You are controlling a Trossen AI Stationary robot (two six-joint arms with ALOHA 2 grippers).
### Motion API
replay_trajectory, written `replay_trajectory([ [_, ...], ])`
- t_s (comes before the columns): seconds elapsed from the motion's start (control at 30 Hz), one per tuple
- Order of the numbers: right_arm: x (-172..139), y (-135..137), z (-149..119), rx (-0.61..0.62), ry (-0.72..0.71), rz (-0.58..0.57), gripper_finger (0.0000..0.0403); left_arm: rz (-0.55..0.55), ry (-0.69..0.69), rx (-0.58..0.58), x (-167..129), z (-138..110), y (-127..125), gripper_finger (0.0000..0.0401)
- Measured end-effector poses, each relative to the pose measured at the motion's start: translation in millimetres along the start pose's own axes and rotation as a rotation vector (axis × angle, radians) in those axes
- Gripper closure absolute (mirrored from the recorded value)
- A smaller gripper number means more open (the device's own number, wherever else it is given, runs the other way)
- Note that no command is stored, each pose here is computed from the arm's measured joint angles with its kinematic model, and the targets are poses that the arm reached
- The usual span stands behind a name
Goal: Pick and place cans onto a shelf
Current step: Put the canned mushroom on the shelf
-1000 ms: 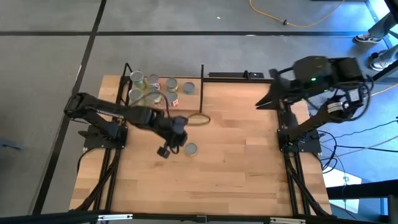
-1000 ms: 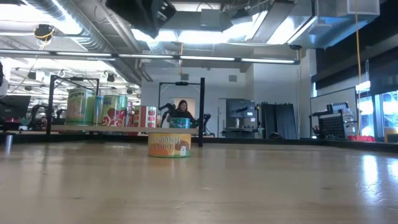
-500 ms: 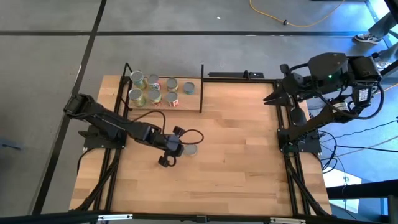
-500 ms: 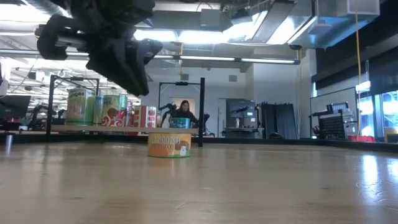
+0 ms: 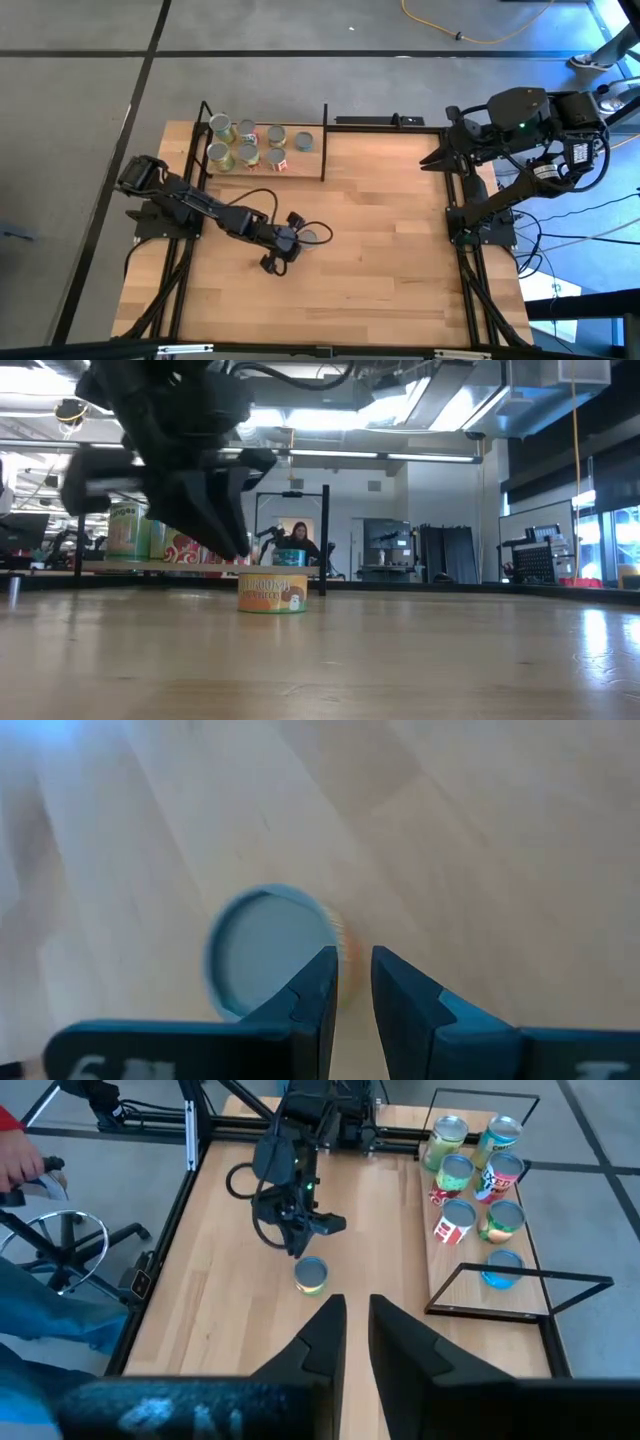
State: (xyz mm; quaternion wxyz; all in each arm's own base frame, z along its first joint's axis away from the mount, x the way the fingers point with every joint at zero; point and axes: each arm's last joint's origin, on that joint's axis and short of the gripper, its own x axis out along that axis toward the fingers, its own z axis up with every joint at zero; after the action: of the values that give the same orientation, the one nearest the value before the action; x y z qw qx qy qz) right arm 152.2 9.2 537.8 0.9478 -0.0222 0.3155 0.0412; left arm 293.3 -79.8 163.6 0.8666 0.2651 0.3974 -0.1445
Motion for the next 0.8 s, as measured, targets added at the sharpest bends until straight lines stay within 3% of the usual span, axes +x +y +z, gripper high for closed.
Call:
replay_trajectory([
  [0.33, 0.4, -0.1, 0.1, 0.007, 0.001, 0.000, 0.0353, 0.017, 0.022, 0.056, 4.4, 2.2, 1.3, 0.0342],
  [0.8, 0.4, 0.0, 0.1, 0.004, 0.001, 0.000, 0.0353, 0.031, 0.038, 0.017, 5.2, -0.9, 6.8, 0.0342],
])
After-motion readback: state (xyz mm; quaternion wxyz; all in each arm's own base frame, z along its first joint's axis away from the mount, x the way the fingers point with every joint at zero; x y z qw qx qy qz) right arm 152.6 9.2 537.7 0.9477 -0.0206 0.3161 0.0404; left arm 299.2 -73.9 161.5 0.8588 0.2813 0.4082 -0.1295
